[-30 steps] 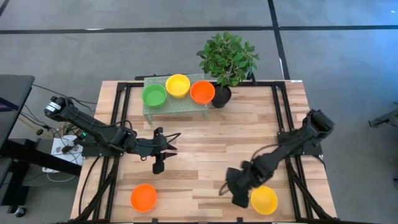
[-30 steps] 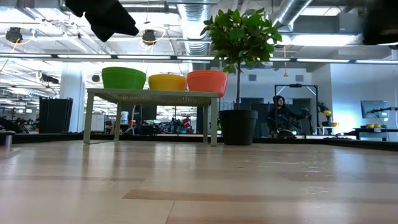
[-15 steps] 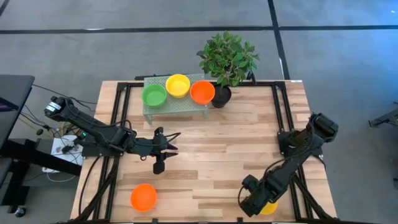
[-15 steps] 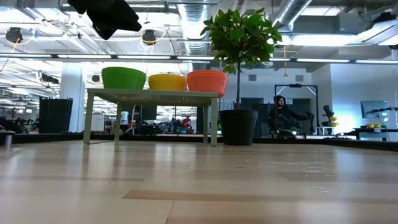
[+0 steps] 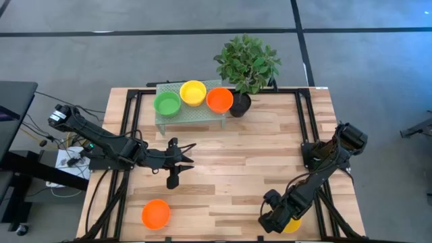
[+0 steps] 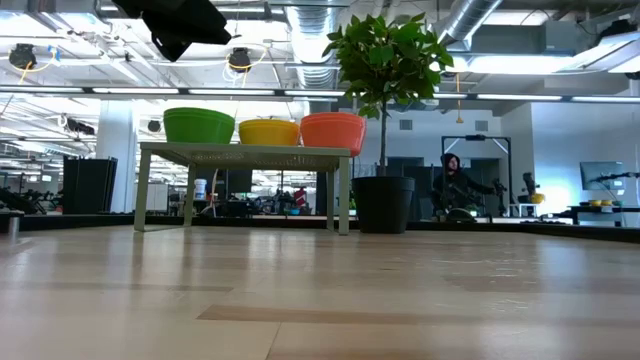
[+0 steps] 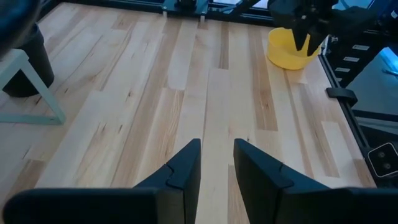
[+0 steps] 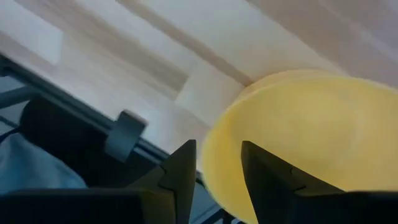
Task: Pick & Place Mini bowls
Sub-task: Stack the yellow bowl on top of the yellow bowl on the shelf
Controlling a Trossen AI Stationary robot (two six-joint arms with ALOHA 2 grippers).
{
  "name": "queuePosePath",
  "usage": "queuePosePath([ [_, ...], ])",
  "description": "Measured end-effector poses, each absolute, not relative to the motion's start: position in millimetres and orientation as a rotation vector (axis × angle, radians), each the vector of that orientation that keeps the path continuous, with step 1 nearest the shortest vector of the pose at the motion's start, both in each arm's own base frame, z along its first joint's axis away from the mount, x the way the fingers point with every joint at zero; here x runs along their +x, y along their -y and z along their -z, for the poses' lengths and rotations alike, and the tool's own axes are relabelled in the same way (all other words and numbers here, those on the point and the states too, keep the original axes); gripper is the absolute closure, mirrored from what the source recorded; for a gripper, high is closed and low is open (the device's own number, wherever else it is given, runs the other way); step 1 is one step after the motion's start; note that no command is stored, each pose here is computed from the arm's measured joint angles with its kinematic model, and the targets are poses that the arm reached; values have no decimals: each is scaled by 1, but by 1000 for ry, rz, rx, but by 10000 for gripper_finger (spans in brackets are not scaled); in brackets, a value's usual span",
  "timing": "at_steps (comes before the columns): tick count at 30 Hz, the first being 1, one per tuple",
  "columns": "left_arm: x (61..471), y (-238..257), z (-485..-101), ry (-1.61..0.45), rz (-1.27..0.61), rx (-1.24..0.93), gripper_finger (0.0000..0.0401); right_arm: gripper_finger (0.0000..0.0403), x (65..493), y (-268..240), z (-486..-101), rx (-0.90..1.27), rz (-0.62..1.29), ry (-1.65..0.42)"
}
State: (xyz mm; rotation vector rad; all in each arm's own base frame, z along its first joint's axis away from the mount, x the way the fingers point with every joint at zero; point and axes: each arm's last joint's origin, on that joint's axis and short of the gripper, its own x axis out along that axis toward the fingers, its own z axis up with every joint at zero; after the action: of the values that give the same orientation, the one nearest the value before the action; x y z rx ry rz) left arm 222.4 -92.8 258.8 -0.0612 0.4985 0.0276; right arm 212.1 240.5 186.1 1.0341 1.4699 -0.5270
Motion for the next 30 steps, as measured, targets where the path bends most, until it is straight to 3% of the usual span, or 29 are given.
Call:
queuePosePath([
  [14,223,93,-260,-488,-26,-66,304,280,223,-245,-160,958,510,-1504],
  [24,225,93,-264,-448,-24,-86,304,390,237,-231,-162,862,354,-1572],
  [30,227,94,-264,-439,41,67,304,387,261,-219,-177,757,168,-1547],
])
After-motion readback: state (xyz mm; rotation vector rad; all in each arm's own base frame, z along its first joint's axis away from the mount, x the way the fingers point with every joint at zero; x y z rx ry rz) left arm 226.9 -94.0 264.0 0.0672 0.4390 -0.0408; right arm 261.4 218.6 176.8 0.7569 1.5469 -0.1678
